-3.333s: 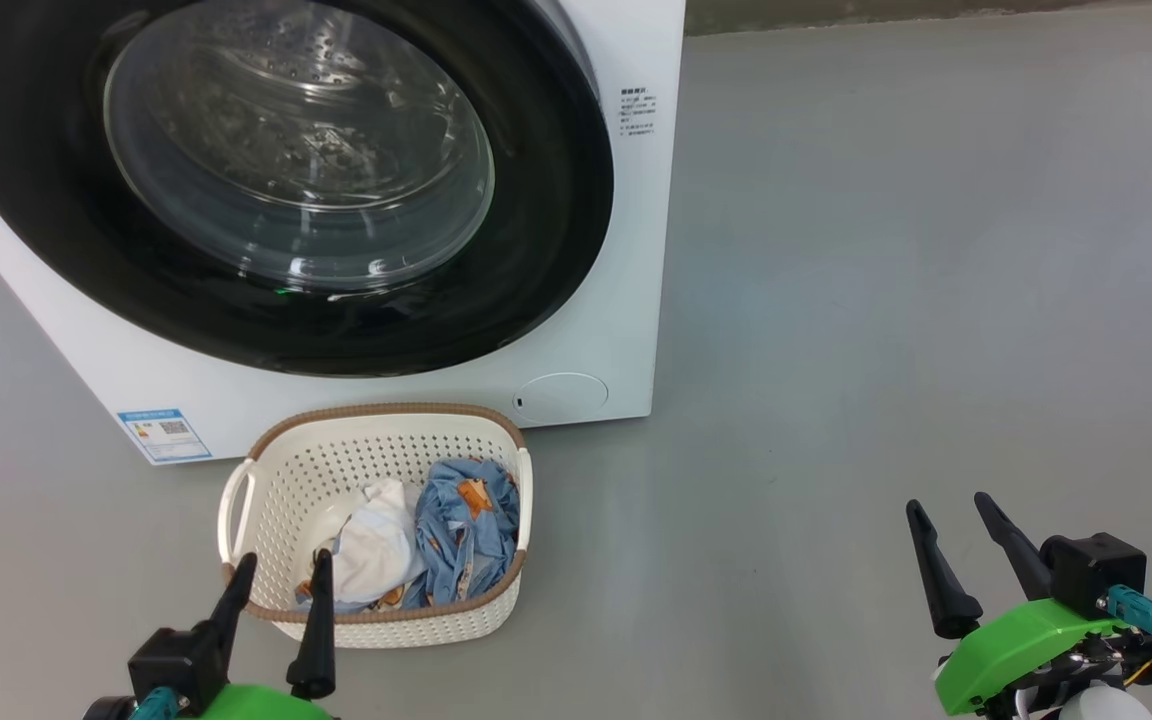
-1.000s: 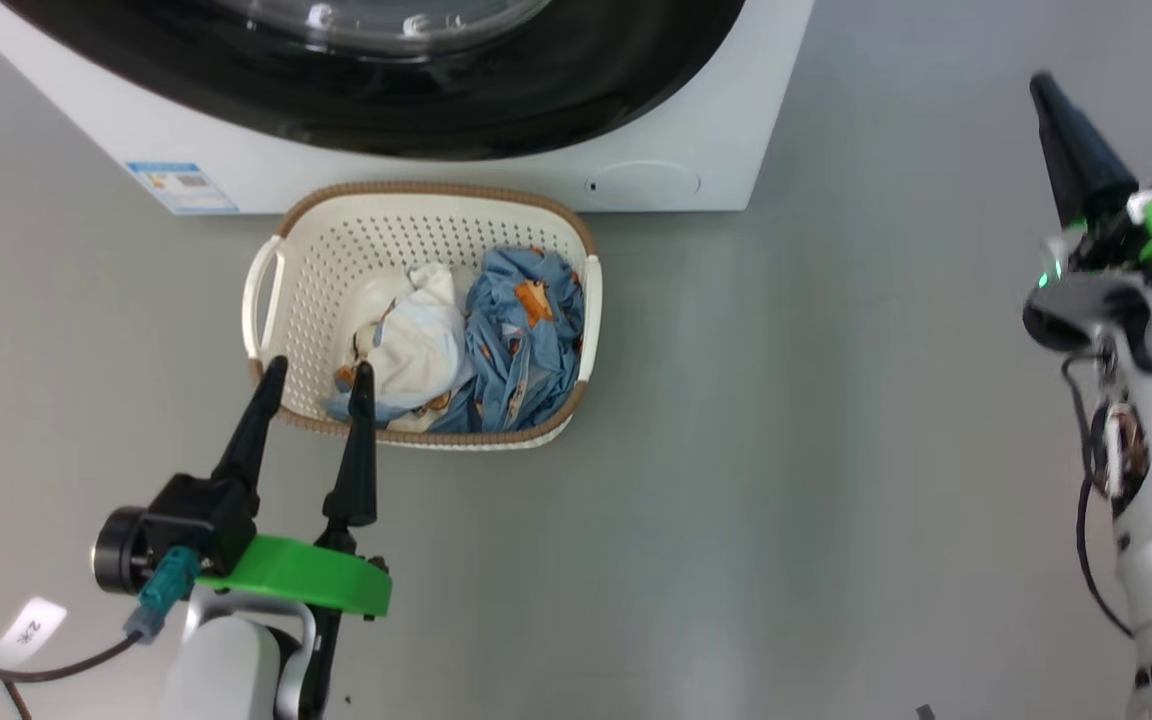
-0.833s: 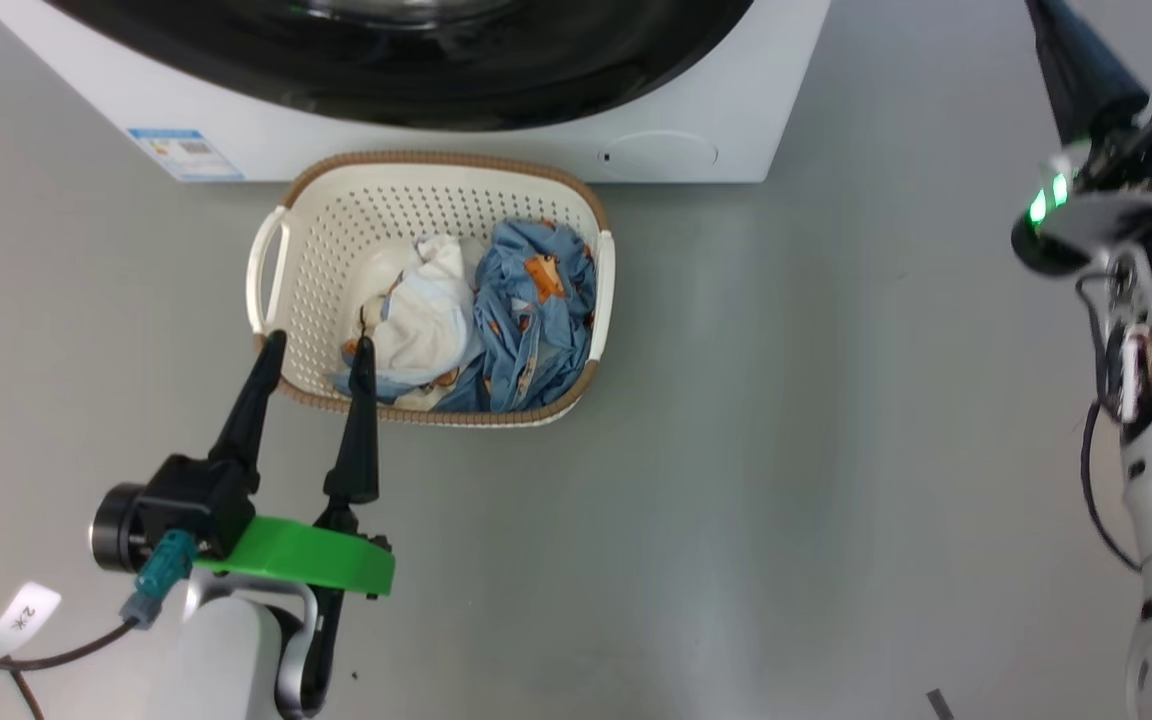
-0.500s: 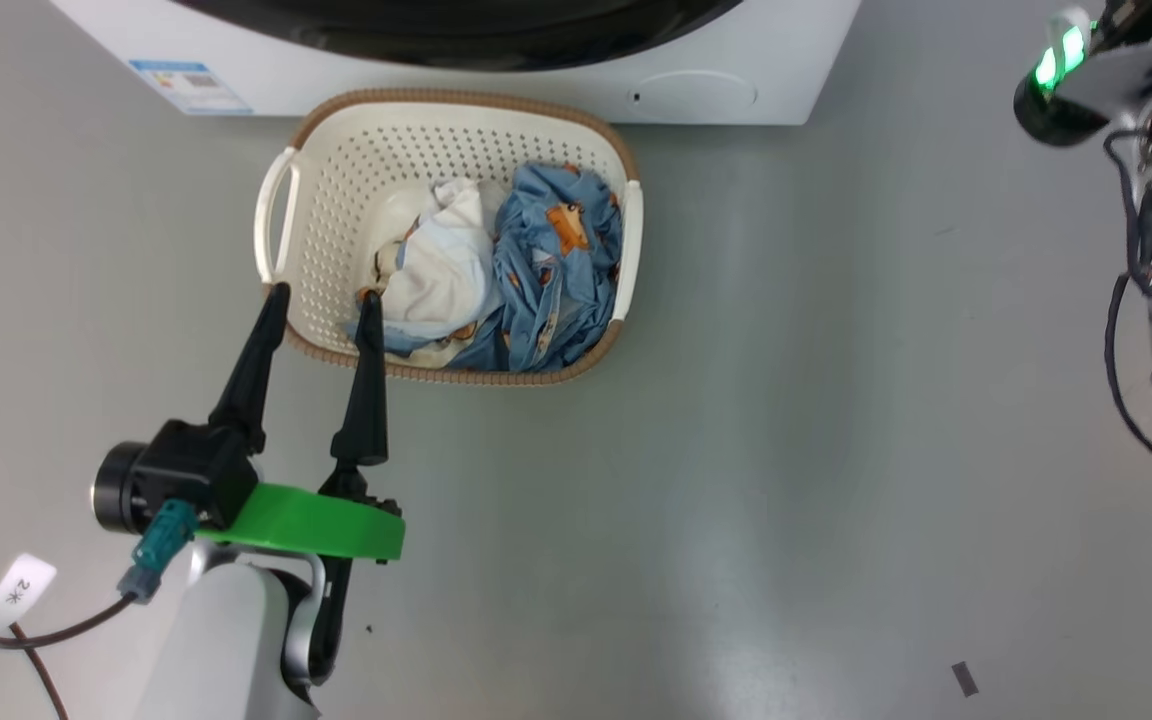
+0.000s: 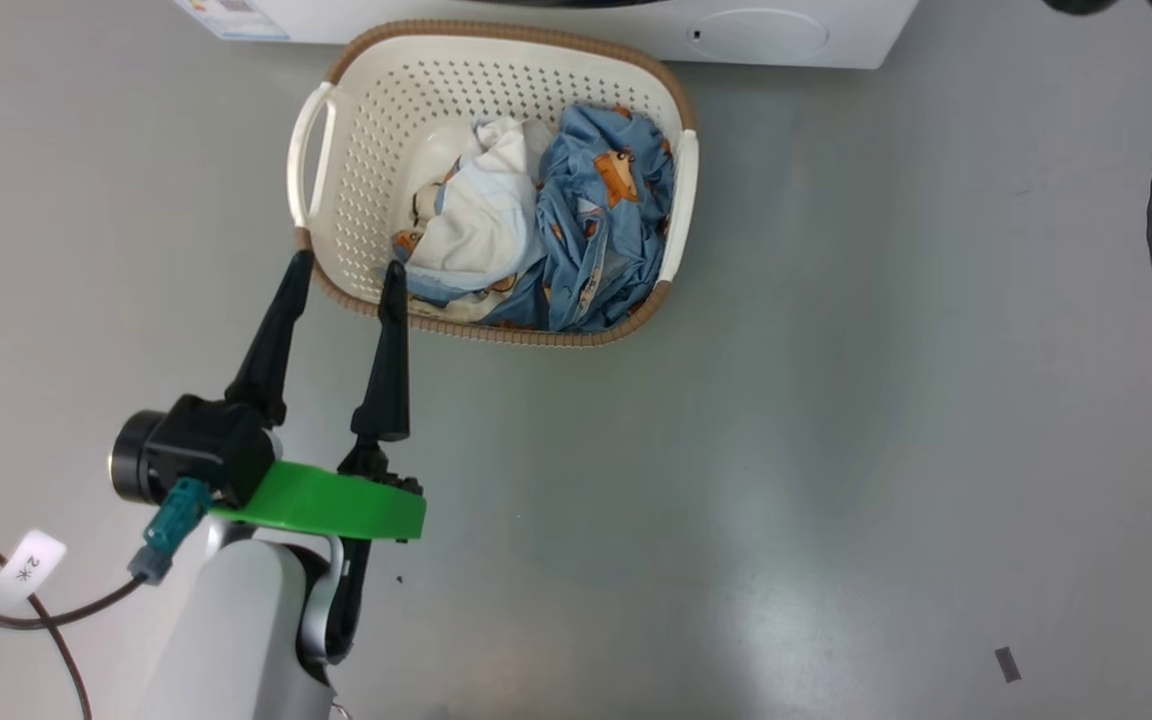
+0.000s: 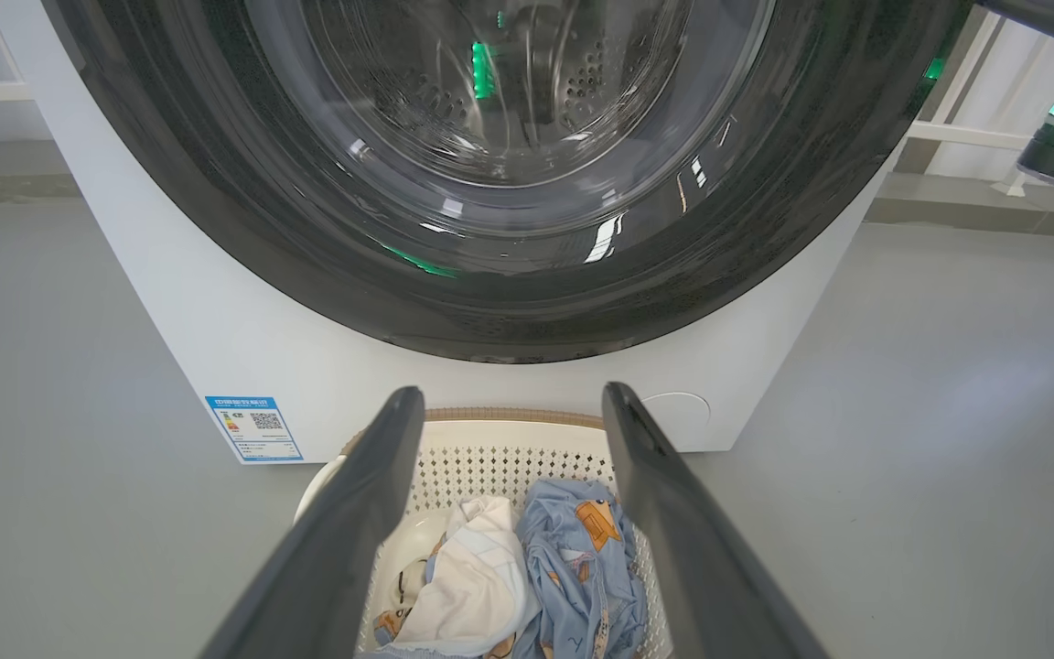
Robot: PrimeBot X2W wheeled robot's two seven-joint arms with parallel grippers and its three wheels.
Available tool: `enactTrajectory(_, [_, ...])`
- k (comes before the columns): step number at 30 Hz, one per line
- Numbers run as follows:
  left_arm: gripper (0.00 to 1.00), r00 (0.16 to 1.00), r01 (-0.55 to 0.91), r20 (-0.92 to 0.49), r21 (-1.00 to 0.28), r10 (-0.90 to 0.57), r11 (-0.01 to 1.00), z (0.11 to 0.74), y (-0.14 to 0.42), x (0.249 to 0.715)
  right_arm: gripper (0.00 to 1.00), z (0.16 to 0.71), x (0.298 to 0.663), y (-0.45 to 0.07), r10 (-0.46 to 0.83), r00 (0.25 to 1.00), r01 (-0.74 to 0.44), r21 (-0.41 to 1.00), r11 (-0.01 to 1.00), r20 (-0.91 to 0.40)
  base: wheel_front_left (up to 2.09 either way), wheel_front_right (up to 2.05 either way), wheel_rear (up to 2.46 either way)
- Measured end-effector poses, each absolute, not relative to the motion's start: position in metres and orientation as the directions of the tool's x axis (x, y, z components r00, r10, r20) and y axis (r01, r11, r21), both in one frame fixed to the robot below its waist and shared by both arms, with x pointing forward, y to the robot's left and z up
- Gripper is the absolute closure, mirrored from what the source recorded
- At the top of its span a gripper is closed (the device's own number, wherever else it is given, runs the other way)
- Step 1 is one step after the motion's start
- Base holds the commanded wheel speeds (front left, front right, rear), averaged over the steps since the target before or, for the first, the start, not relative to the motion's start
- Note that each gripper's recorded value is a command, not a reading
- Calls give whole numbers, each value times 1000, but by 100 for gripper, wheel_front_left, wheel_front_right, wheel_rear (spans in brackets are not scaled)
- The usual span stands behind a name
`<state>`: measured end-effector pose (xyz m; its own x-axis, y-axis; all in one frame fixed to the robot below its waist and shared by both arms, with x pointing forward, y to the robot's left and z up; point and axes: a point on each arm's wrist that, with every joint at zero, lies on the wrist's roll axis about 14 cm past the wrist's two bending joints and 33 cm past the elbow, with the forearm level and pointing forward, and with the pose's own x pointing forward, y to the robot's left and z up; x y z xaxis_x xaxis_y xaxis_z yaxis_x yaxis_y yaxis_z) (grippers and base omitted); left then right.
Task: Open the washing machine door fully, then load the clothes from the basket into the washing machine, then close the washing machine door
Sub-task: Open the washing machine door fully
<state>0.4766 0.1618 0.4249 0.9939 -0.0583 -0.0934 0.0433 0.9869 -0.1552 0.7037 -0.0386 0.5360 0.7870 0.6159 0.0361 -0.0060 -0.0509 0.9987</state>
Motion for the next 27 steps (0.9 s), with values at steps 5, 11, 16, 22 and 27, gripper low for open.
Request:
enactTrajectory(5, [0,994,33,-99,-156,-49,987,422,165,479,100,538,712,-24,642,766,-3,999,-50,34,0,0,0])
enactTrajectory(11, [0,993,21,-111,-157,-39,987,418,167,478,100,539,721,-16,655,755,-1,999,-40,27,0,0,0])
enactTrajectory(16, [0,992,15,-118,-155,-34,988,416,168,478,100,537,722,-13,668,744,6,1000,-27,13,0,0,0])
enactTrajectory(22, [0,993,15,-117,-154,-33,988,416,167,479,100,534,721,-11,684,730,6,1000,4,-7,0,0,0])
enactTrajectory(27, [0,993,18,-110,-155,-35,988,418,166,481,100,534,719,-11,700,714,6,1000,10,-11,0,0,0])
